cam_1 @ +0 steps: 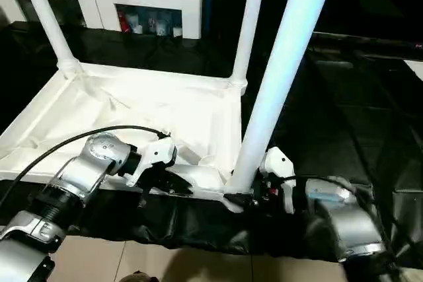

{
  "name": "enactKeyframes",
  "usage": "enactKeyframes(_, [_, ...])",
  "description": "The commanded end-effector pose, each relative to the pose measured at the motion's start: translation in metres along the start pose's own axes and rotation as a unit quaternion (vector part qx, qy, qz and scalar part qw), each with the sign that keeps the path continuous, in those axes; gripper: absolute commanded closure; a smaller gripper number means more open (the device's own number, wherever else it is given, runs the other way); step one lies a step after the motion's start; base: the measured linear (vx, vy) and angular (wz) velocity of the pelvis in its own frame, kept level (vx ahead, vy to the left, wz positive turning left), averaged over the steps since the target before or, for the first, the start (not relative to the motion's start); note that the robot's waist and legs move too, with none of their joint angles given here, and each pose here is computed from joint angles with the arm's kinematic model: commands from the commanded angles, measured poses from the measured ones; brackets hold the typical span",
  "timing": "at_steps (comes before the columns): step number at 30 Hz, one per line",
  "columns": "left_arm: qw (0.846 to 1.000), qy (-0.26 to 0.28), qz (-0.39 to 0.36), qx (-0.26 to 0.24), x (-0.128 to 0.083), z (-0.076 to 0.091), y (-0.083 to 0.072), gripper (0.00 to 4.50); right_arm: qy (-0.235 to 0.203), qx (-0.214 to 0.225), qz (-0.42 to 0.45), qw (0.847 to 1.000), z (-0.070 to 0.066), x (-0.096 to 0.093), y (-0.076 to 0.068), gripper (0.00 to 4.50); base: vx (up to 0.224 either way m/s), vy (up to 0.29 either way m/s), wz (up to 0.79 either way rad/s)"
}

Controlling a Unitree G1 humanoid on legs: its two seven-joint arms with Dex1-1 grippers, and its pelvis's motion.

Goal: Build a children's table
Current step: Rotate leg to tighten

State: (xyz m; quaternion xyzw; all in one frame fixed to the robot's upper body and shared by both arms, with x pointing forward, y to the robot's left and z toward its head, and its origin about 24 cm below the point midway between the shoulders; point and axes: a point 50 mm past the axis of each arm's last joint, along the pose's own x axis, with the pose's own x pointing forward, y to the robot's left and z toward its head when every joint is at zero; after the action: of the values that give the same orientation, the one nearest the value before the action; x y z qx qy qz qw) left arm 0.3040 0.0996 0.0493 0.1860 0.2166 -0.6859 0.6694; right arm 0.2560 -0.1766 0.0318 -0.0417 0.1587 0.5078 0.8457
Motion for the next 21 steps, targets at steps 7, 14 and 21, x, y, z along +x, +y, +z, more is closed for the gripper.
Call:
enactKeyframes(7, [0.996,-0.070,0.058,0.004,0.066,0.043,-0.006,4.50,-0.038,0.063,-0.156,0.985,0.000,0.063,0.001,1.84,0.000,0.000,0.00])
enactKeyframes(14, [0.994,-0.075,0.085,0.002,0.080,0.052,-0.008,4.50,-0.053,0.066,-0.194,0.977,0.009,0.085,0.006,1.29,0.000,0.000,0.00])
enactKeyframes(21, [0.997,-0.064,0.037,0.025,0.069,0.044,-0.013,4.50,-0.052,0.026,-0.132,0.990,0.010,0.072,0.011,0.64,0.000,0.000,0.00])
